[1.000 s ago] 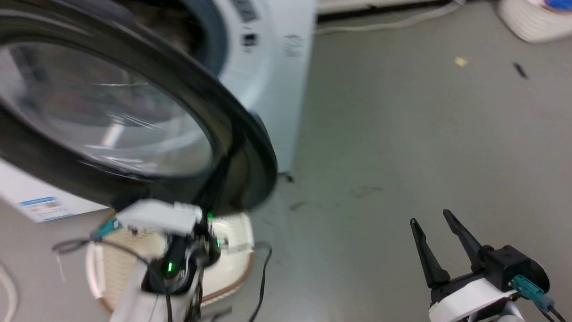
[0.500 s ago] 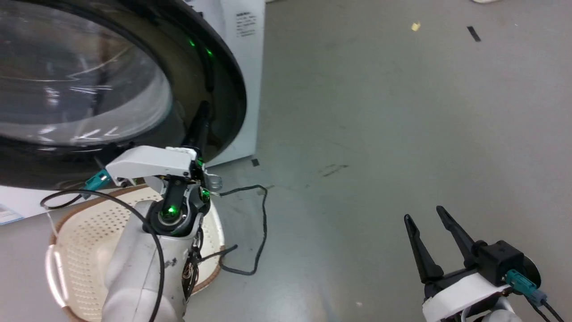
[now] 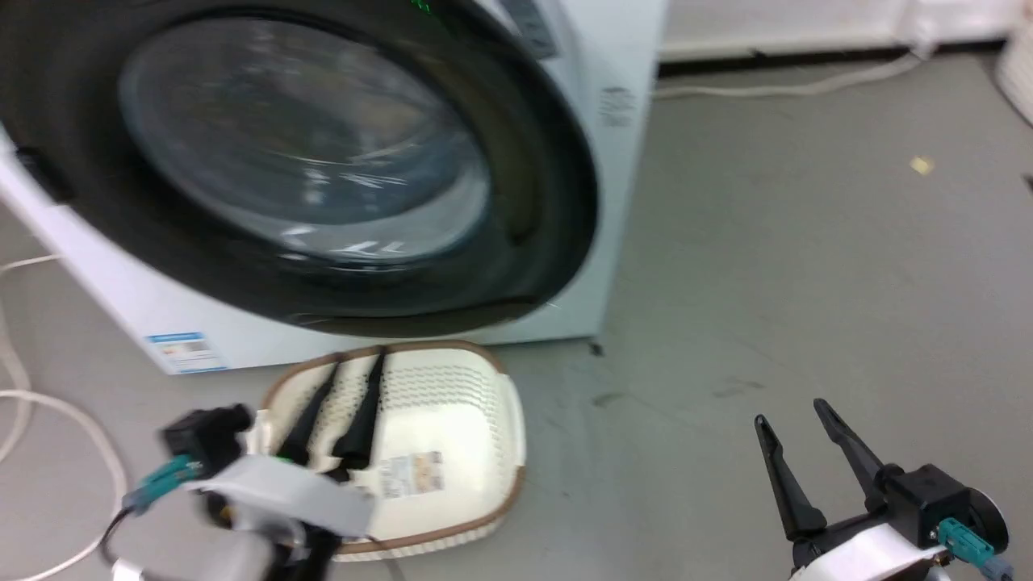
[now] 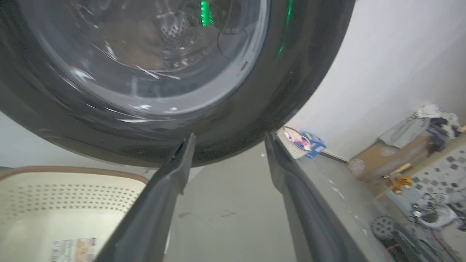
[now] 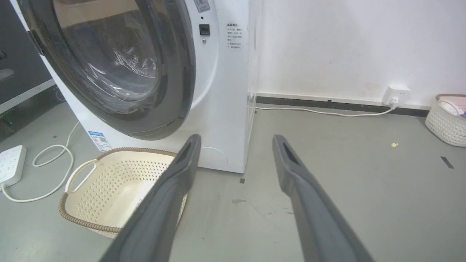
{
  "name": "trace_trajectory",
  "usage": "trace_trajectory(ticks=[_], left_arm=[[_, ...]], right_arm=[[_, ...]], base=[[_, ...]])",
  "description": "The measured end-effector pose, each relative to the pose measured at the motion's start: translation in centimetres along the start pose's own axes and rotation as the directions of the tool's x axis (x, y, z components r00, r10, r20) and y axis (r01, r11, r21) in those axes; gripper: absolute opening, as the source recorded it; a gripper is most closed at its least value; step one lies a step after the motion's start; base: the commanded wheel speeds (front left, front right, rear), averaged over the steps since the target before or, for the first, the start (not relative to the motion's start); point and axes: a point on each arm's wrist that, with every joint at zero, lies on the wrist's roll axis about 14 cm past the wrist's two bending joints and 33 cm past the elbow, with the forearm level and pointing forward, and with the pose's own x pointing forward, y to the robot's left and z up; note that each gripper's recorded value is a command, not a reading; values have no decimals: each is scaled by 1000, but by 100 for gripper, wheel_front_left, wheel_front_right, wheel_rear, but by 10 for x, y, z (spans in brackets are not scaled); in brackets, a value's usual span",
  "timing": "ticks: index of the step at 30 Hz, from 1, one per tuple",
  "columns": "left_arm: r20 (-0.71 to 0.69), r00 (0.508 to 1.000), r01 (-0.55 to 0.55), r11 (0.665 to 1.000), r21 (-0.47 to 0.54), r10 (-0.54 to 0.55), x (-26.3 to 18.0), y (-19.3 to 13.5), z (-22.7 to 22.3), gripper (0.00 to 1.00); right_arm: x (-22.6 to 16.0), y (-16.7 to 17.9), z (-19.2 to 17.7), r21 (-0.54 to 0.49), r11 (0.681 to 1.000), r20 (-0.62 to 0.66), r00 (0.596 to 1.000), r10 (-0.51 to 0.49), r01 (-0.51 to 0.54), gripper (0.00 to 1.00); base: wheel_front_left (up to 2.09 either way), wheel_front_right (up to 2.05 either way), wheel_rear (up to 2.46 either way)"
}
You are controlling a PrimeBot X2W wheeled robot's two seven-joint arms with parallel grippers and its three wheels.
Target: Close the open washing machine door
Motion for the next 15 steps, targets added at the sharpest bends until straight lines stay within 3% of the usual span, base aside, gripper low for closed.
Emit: trace_trajectory(ticks=[4,7,11,15], left_arm=[[148,988,-87,950,301,43,-34,14,53,100],[240,965,-185,922,339,105,-65,19,69,100],[260,956,-252,826,504,134,-96,24,74,100],[284,944,-306,765,566,168,-116,24,74,100]], right_arm=[[8,22,12,-3,997,40,996,77,-77,100],[11,37,20,-4,992,68,990,127,-127,100],[14,58,25,-9,981,81,978,193,-193,100],[18,76,27,-14,968,83,964,251,-251,100]], base=[[0,0,0],[0,0,0],[0,0,0],[0,0,0]])
